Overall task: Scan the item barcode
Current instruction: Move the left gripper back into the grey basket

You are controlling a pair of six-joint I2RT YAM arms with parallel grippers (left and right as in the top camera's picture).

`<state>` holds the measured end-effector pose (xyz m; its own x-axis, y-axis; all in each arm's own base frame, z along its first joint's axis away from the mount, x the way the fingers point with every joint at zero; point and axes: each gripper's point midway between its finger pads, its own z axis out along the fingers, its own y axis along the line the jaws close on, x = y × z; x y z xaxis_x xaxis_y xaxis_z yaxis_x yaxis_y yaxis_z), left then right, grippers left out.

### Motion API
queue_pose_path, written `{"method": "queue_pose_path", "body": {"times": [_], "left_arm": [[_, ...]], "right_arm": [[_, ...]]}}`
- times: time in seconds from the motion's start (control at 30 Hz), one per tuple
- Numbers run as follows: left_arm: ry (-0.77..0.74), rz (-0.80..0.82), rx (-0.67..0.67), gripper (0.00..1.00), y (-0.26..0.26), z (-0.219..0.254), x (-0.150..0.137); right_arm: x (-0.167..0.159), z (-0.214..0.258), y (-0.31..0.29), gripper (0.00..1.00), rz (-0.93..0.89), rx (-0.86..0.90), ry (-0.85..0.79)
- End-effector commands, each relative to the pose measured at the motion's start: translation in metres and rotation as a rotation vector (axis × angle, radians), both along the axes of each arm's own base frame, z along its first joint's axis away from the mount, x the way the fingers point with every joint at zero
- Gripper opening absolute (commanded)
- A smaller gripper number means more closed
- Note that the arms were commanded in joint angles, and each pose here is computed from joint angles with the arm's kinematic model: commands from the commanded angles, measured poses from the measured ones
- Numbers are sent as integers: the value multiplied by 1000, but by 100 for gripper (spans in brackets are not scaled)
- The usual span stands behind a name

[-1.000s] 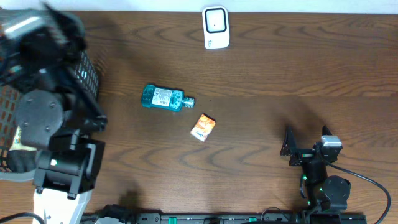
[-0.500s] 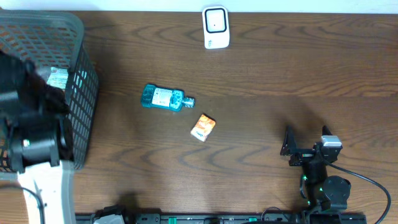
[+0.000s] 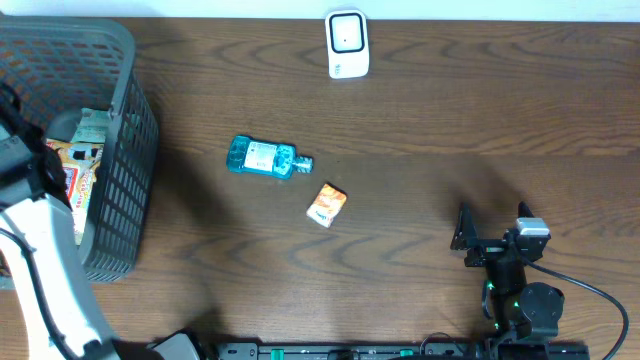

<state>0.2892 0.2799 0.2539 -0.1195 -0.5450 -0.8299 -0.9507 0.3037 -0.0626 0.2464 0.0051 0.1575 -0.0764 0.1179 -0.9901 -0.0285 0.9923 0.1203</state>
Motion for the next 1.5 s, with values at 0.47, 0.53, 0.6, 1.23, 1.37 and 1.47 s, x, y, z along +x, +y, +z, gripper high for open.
{"method": "queue_pose_path", "body": {"times": [0.47, 0.53, 0.6, 1.23, 1.37, 1.47], "left_arm": [[462, -585, -389, 98, -36, -184, 40], [468, -586, -394, 98, -37, -188, 38], [484, -578, -390, 98, -36, -190, 35], [581, -607, -469, 62, -50, -247, 14], [579, -606, -466, 8, -49, -247, 15], [569, -606, -455, 8, -47, -242, 17]], "right_arm": [[0, 0, -2, 99, -9, -7, 0], [0, 0, -2, 99, -9, -7, -1], [0, 0, -2, 99, -9, -7, -1], [0, 0, -2, 99, -9, -7, -1], [0, 0, -2, 99, -9, -7, -1], [0, 0, -2, 99, -9, -7, 0]]}}
